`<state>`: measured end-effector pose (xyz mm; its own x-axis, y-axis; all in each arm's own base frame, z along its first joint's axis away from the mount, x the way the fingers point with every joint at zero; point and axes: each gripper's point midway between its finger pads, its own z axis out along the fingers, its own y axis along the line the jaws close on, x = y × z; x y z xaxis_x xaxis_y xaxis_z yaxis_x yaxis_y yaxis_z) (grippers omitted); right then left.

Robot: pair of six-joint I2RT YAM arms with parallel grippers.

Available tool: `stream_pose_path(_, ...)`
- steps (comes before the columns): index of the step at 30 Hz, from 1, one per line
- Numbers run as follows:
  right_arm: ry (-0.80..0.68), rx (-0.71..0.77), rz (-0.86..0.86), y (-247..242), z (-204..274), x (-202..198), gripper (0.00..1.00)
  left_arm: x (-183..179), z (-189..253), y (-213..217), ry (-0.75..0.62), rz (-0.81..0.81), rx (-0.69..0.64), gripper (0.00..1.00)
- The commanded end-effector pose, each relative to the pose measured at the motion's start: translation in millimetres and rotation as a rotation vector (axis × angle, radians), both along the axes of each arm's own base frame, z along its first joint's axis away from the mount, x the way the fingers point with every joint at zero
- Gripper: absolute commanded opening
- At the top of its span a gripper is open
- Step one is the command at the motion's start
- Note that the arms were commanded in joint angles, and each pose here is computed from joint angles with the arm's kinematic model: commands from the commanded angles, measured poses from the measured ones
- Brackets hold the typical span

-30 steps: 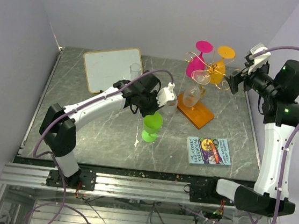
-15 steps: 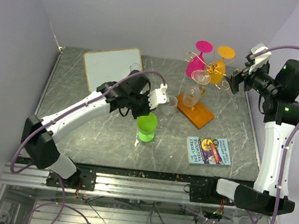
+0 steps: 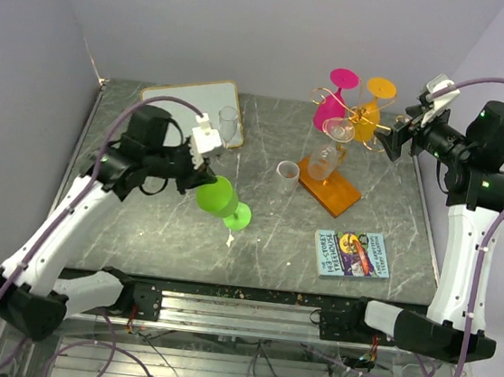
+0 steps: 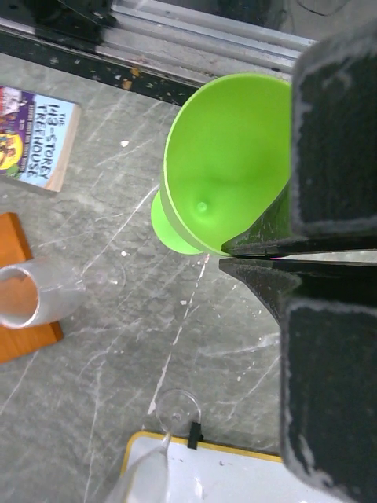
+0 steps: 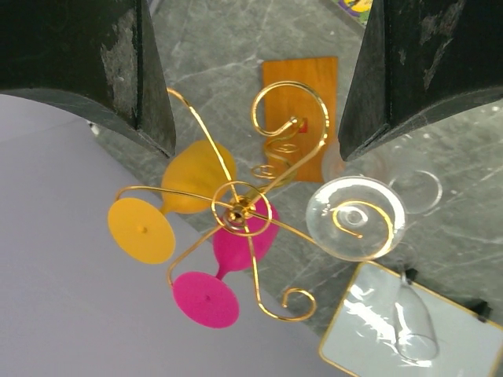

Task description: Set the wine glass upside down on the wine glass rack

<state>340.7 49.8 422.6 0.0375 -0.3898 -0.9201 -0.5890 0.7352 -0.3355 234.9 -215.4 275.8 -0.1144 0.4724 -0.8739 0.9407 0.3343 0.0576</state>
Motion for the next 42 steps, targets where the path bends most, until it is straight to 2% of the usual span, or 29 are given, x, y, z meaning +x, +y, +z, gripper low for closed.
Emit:
stream_pose_path(1, 0.020, 0.079, 0.080, 14, 12, -11, 0.83, -15, 39, 12, -0.020, -0.002, -0.183, 0.07)
stream_pose_path(6, 0.037, 0.163, 0.136, 28, 20, -11, 0.78, -7, 76, 32, -0.011, 0.139, -0.300, 0.07)
stream_pose_path(13, 0.070, 0.222, 0.220, 63, 15, -15, 0.74, -5, 114, 37, 0.008, 0.204, -0.361, 0.07)
stream_pose_path(19, 0.154, 0.381, 0.356, 99, 21, -30, 0.70, 5, 161, 35, -0.077, 0.228, -0.463, 0.07)
stream_pose_path(30, 0.330, 0.518, 0.552, 161, 18, -42, 0.66, 35, 221, 39, -0.161, 0.319, -0.561, 0.07)
stream_pose_path(36, 0.409, 0.553, 0.527, 192, 8, -28, 0.64, 50, 241, 42, -0.221, 0.359, -0.593, 0.07)
stream_pose_path(42, 0.447, 0.558, 0.466, 220, 1, -15, 0.63, 62, 238, 50, -0.280, 0.404, -0.553, 0.07)
